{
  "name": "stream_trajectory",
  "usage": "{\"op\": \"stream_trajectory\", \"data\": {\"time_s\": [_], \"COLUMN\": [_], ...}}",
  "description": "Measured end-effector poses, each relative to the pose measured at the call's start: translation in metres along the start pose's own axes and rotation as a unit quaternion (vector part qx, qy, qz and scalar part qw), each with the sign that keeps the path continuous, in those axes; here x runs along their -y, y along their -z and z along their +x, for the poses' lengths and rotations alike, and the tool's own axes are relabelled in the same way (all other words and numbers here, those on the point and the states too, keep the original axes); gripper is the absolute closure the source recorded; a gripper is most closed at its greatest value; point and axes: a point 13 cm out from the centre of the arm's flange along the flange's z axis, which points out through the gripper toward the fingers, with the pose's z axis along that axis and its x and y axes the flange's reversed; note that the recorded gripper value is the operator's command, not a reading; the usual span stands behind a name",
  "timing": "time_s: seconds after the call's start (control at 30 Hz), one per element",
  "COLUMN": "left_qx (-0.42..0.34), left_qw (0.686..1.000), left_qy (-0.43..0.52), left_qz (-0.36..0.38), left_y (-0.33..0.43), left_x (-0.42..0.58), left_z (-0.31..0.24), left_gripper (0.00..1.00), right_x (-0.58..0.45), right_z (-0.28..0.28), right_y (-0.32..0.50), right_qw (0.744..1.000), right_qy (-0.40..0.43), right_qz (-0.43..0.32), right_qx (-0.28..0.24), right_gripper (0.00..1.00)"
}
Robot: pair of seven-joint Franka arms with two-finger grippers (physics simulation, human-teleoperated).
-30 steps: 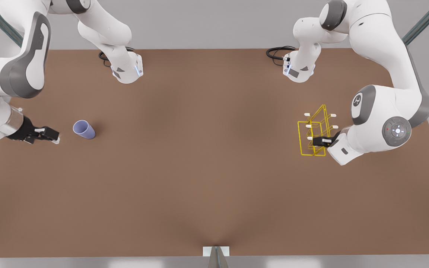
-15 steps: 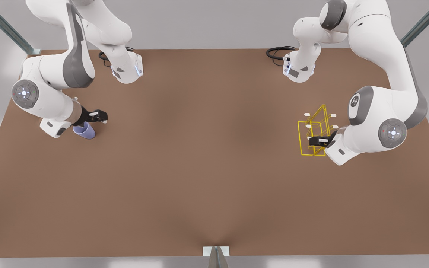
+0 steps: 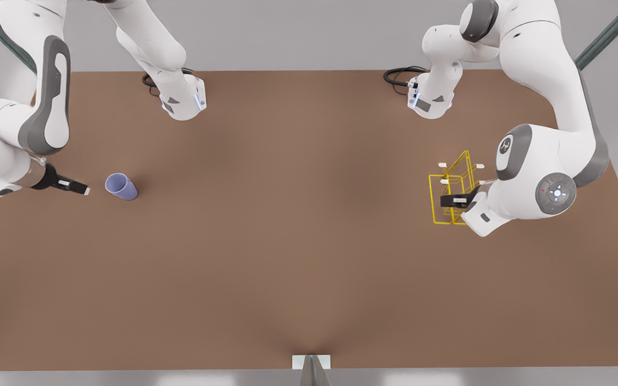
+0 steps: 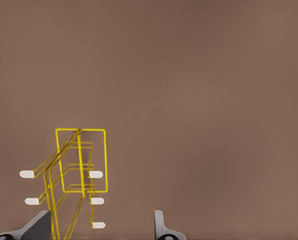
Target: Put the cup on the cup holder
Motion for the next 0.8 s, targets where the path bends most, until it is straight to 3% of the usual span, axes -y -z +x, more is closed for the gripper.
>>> {"op": "stream_trajectory", "data": {"time_s": [0.23, 0.43, 0.63, 0.8], "left_qx": [-0.006, 0.046, 0.119, 0.089], "left_qw": [1.0, 0.999, 0.991, 0.993], "left_qy": [0.001, 0.01, 0.047, 0.063], "left_qz": [-0.006, -0.006, 0.033, 0.047], "left_y": [-0.005, 0.044, 0.091, 0.047], "left_x": [0.002, -0.009, -0.058, -0.09], "left_z": [0.002, 0.012, -0.009, -0.036], "left_gripper": [0.0, 0.0, 0.0, 0.0], "right_x": [-0.205, -0.149, -0.149, -0.154], "right_z": [0.028, 0.023, 0.052, 0.072], "right_y": [-0.044, -0.08, -0.096, -0.098], "right_qw": [0.985, 0.993, 0.991, 0.991], "right_qy": [0.171, 0.111, 0.123, 0.111], "right_qz": [0.021, 0.02, 0.049, 0.063], "right_qx": [-0.004, -0.026, -0.005, 0.032], "right_gripper": [0.0, 0.0, 0.0, 0.0]}}
